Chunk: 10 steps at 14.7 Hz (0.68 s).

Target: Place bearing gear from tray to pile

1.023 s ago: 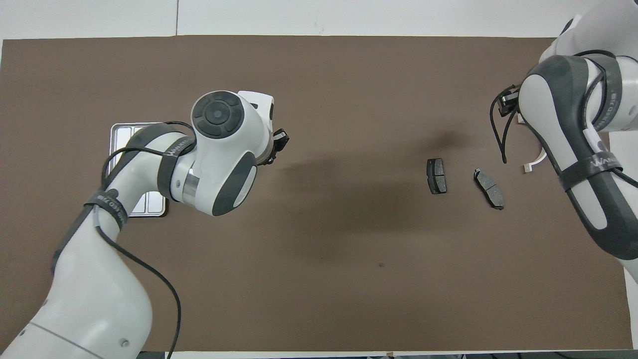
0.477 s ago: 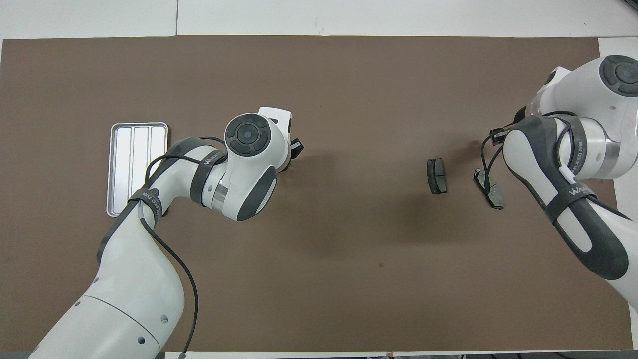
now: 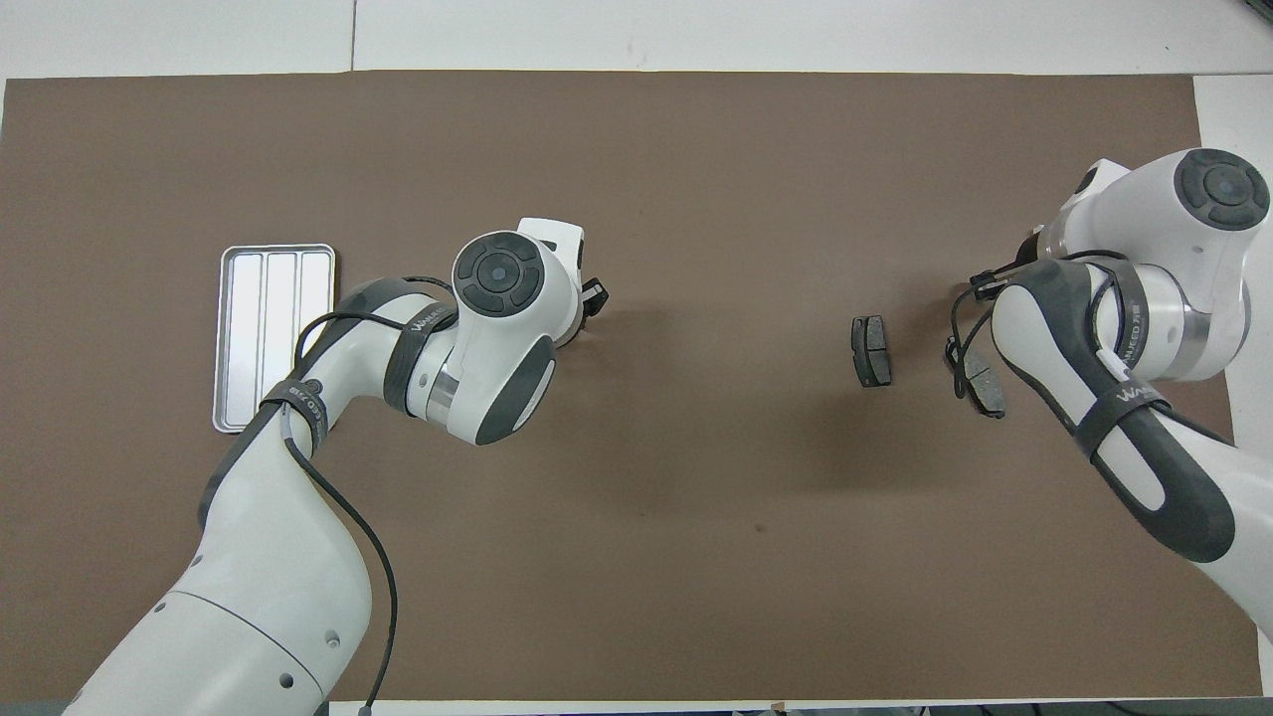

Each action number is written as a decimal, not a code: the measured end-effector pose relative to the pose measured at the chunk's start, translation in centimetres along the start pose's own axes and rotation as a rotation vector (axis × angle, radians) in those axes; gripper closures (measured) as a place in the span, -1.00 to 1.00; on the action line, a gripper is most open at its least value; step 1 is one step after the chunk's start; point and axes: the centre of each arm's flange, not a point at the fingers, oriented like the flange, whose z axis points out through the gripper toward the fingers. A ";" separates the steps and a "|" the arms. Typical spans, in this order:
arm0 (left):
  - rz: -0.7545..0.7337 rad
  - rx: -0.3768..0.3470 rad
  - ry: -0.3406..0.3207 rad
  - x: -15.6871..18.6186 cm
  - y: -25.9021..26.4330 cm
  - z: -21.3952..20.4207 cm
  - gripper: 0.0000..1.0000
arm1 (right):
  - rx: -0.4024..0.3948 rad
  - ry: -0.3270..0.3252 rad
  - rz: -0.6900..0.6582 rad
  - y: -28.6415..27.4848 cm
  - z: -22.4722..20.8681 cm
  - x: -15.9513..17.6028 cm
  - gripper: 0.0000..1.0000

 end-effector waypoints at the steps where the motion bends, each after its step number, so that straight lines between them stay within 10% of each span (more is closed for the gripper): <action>1: -0.006 0.016 -0.008 0.0 -0.1 0.0 -0.22 | 0.001 -0.001 0.000 -0.1 0.2 -0.1 0.32; 5: -0.071 0.052 0.002 3.8 -1.4 -5.7 -1.00 | -0.002 0.011 -0.001 -0.2 0.9 -0.2 0.32; 10: -0.019 0.046 0.001 13.2 -13.9 -20.6 -1.00 | -0.002 0.009 -0.001 -0.2 1.2 -0.4 0.18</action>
